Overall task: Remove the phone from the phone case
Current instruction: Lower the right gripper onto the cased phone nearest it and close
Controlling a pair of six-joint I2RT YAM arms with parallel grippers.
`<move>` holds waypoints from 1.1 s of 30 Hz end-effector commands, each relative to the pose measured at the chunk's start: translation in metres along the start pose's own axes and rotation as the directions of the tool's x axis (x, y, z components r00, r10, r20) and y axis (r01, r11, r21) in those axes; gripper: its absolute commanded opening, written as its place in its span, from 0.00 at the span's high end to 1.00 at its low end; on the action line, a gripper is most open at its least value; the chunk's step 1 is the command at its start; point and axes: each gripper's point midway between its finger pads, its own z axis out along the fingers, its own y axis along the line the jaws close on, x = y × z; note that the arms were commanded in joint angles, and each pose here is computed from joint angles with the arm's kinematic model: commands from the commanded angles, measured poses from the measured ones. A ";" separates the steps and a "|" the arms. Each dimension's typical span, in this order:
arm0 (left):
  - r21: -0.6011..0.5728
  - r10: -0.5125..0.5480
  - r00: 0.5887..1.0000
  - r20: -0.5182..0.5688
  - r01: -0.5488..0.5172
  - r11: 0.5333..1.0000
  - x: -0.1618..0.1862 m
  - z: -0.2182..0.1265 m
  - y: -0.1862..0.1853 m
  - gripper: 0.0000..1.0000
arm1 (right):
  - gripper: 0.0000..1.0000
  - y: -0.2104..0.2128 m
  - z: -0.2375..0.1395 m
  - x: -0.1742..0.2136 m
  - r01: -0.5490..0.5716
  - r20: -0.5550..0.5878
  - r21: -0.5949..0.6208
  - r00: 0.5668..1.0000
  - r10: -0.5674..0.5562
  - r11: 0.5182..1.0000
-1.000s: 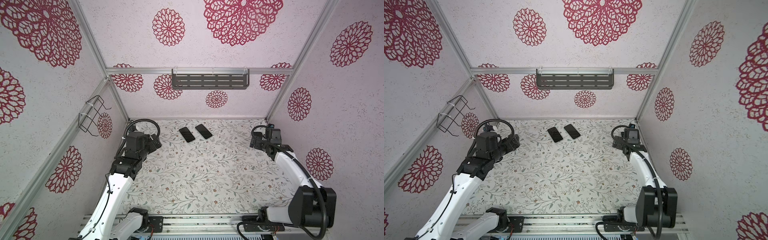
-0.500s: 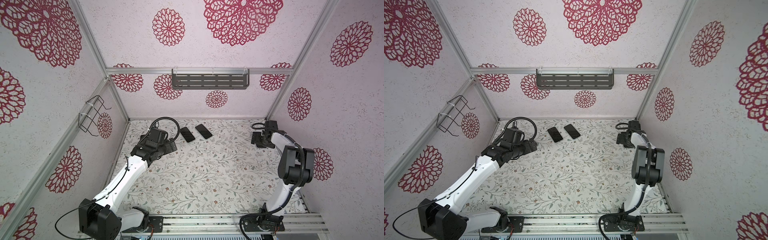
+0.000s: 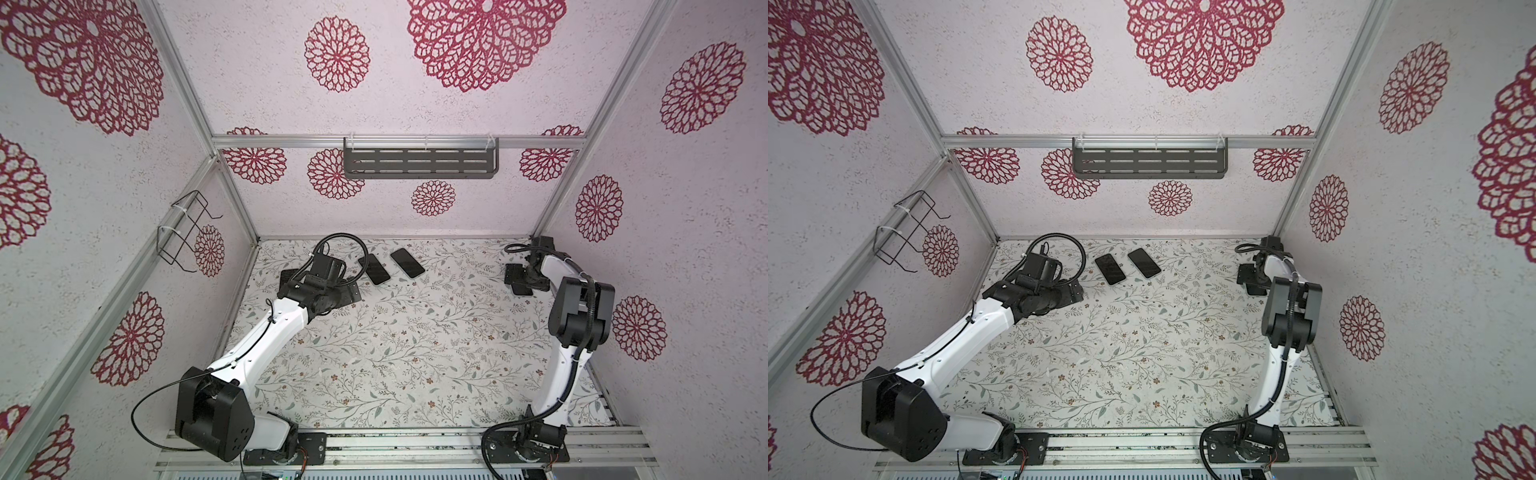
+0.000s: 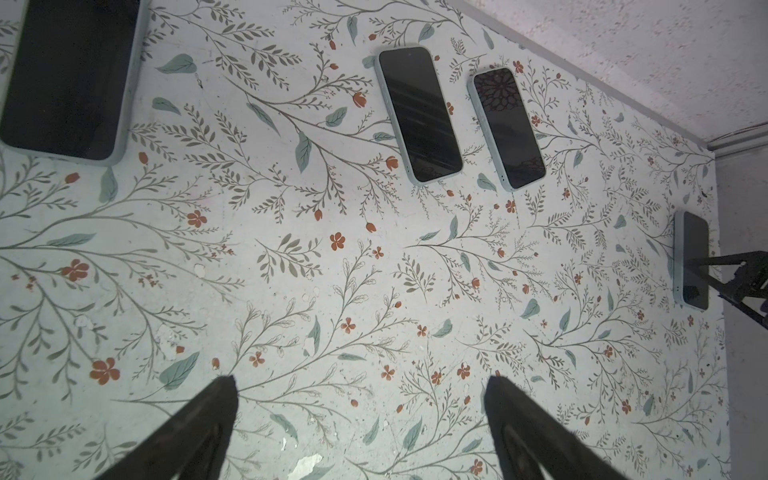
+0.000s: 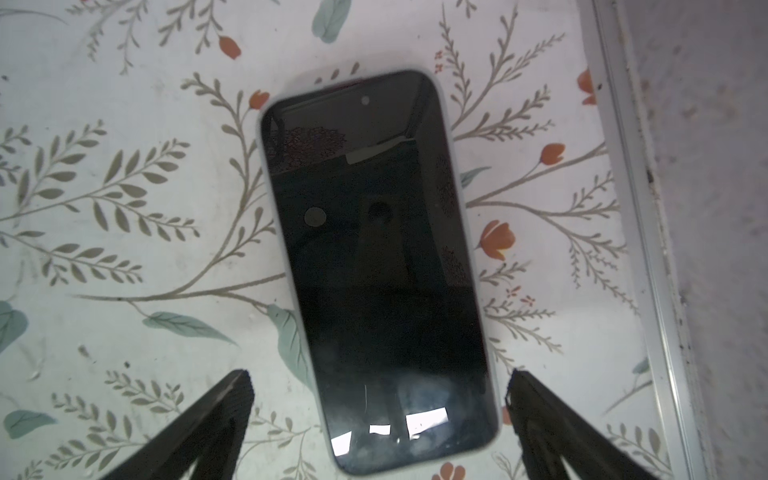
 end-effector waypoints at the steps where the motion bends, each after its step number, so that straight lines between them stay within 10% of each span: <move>1: 0.035 -0.001 1.000 0.019 0.000 0.999 -0.008 -0.002 -0.013 0.03 | 0.01 -0.002 -0.006 -0.005 0.035 -0.021 -0.022 0.999 -0.035 0.999; 33: 0.027 0.013 1.000 0.021 -0.014 1.000 -0.008 -0.010 -0.016 0.03 | 0.21 0.021 0.025 0.029 0.091 -0.178 -0.102 0.978 -0.108 0.991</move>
